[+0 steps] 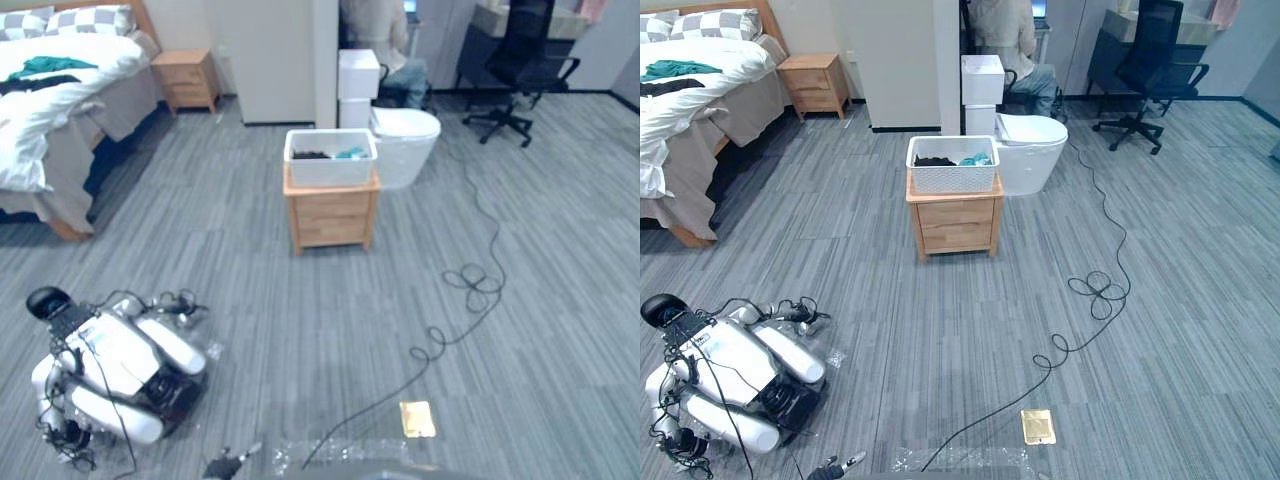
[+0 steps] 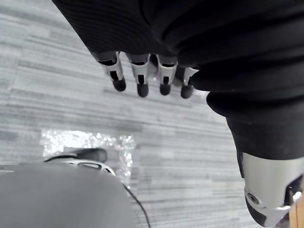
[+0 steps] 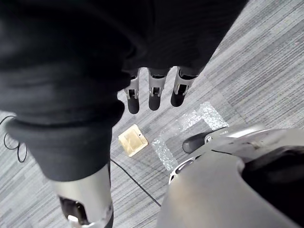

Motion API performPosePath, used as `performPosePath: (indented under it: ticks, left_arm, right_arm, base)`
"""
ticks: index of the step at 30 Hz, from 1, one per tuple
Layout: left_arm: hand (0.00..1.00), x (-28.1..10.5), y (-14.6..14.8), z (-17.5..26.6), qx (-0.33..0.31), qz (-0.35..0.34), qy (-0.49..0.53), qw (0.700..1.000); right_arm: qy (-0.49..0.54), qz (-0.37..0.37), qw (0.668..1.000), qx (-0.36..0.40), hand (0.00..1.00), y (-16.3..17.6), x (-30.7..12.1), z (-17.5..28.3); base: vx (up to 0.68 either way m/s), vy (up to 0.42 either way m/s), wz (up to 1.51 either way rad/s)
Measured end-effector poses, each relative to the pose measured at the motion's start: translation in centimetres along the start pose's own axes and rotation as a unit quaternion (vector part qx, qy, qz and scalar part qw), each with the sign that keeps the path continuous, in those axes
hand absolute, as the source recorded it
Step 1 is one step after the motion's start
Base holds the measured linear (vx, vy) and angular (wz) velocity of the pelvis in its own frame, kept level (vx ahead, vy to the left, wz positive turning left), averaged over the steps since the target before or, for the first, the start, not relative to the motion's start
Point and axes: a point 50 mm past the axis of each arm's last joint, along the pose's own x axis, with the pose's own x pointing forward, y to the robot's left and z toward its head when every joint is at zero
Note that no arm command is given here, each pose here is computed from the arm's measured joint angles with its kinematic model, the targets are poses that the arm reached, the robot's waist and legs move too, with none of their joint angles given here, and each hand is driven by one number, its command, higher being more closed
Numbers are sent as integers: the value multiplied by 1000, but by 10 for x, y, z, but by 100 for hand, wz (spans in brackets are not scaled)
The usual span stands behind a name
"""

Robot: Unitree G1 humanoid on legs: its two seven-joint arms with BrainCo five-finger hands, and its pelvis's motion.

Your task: Pick up the laundry basket with both hands and put the clothes into the washing machine.

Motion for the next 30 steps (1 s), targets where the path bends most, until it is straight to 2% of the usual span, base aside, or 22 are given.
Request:
performPosePath:
  ticks: [30]
  left_arm:
    - [0, 1, 2, 6, -4, 9, -14, 1000]
  right_arm:
    - [-10, 18, 1000, 5, 0, 7, 1, 5]
  base:
    - [-10, -10, 0]
